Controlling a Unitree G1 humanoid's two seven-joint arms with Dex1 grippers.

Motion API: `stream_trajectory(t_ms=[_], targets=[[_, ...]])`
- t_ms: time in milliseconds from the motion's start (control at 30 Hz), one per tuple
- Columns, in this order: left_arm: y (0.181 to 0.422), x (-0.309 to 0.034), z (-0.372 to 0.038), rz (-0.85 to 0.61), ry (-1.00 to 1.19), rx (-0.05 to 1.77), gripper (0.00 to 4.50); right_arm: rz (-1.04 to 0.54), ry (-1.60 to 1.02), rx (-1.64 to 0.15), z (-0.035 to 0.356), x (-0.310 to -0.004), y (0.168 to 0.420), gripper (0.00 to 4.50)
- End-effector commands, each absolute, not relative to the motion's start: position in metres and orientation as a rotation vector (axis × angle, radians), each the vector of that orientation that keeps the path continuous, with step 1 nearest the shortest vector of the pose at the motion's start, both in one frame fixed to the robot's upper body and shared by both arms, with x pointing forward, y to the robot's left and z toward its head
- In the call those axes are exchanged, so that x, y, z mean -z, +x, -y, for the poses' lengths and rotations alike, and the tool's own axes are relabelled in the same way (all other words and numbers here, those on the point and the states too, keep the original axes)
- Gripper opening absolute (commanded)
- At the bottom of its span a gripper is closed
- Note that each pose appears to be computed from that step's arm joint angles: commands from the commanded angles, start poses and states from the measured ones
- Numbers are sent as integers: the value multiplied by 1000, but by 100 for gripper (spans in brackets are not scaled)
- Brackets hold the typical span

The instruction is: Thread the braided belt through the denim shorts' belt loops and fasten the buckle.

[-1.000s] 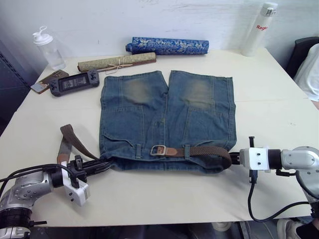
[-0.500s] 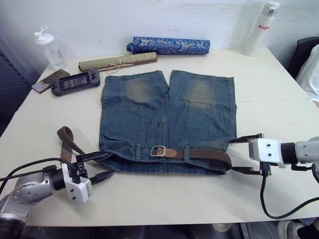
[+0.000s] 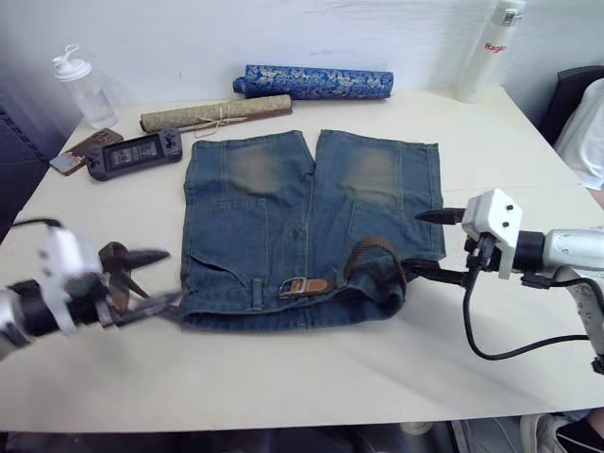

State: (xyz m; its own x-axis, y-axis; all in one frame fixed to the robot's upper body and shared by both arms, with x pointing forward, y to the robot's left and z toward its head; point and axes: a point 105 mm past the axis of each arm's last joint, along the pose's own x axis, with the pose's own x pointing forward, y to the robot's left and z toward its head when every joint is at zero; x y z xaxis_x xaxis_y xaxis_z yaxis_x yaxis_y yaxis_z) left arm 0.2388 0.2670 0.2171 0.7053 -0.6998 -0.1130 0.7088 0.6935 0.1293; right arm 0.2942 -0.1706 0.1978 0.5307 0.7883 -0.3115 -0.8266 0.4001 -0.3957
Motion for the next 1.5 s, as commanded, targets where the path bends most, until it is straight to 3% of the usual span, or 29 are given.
stream_trajectory(t_ms=[33, 200, 333, 433, 867, 1100, 1233, 1433, 1500], targets=[[238, -226, -314, -30, -82, 618, 356, 9, -510, -1083, 143, -213, 286, 446], [225, -222, -342, -26, -250, 531, 356, 4, -508, -1079, 140, -214, 285, 446], [211, -195, -390, -73, -327, 342, 356, 0, -496, -1030, 155, -226, 285, 446], [207, -181, -404, -89, -377, 276, 356, 51, -388, -1061, 142, -239, 281, 446], [237, -140, -366, -147, -477, 303, 356, 46, -270, -1093, 111, -231, 268, 446], [240, -164, -377, -95, -431, 292, 356, 30, -274, -1073, 113, -227, 267, 446], [248, -183, -362, -95, -342, 306, 356, 29, -264, -1073, 111, -225, 266, 446], [269, -194, -342, -251, -96, 225, 356, 30, -255, -1080, 107, -223, 267, 446], [279, -204, -347, -314, 31, 120, 356, 30, -251, -1086, 104, -221, 267, 446]])
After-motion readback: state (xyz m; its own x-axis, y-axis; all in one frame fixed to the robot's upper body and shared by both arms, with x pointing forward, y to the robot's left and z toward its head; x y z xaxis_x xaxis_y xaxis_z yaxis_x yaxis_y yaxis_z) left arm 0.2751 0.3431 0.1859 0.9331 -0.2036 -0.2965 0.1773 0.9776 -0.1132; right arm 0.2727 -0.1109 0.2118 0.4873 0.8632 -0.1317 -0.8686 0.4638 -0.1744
